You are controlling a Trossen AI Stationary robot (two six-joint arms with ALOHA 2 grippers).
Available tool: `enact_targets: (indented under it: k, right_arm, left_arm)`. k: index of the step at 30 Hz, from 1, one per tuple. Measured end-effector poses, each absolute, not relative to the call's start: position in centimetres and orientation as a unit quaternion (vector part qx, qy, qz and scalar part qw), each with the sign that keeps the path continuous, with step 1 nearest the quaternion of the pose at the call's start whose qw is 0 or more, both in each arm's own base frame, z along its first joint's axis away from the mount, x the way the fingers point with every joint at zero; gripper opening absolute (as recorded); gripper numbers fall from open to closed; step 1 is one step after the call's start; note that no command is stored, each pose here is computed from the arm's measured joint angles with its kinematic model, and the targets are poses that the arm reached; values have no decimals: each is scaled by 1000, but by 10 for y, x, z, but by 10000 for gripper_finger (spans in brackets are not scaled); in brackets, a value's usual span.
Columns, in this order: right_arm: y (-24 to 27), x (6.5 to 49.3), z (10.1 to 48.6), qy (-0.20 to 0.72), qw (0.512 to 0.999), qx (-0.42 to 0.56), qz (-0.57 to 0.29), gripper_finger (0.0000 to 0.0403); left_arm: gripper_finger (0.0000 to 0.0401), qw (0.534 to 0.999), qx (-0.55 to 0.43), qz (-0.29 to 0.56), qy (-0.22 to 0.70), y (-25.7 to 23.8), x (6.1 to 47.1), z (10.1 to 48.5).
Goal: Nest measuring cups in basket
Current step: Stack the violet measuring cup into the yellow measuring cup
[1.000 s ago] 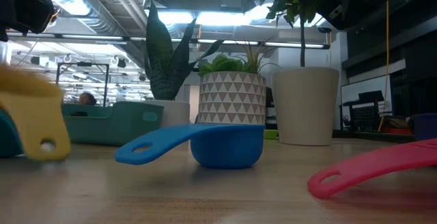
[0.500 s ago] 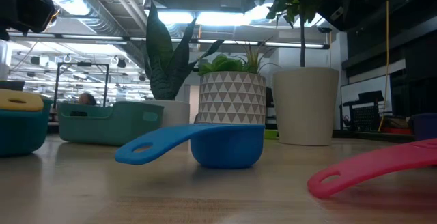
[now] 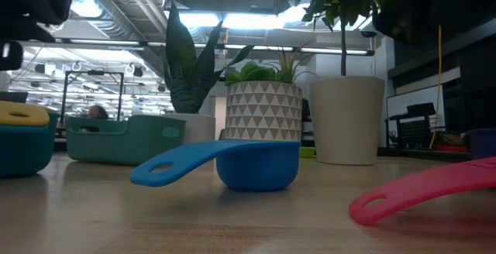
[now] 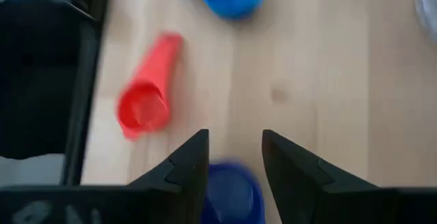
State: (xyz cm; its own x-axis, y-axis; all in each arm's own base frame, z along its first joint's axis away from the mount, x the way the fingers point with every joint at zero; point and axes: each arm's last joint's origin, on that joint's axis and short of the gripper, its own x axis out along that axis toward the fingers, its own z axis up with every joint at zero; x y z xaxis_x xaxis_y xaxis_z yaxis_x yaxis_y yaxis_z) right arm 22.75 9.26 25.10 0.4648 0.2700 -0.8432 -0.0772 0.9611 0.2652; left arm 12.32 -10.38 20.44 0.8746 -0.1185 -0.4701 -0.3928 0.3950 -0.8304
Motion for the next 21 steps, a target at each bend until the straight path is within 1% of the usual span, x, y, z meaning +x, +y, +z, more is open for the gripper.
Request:
enact_targets:
  k: [3, 6, 8, 15, 21]
  right_arm:
    - [89, 219, 246, 550, 826, 104, 65, 141]
    - [85, 216, 239, 558, 825, 95, 11, 141]
    - [83, 213, 231, 567, 818, 98, -1, 141]
    - [81, 203, 202, 592, 797, 123, -14, 141]
    - [82, 201, 185, 591, 790, 163, 12, 141]
  left_arm:
    - [77, 821, -518, 86, 223, -103, 124, 205]
    - [77, 831, -504, 85, 219, -103, 124, 205]
    - [77, 837, -495, 84, 218, -103, 124, 206]
    - [73, 845, -482, 85, 215, -102, 124, 206]
    - [72, 845, -482, 85, 214, -102, 124, 206]
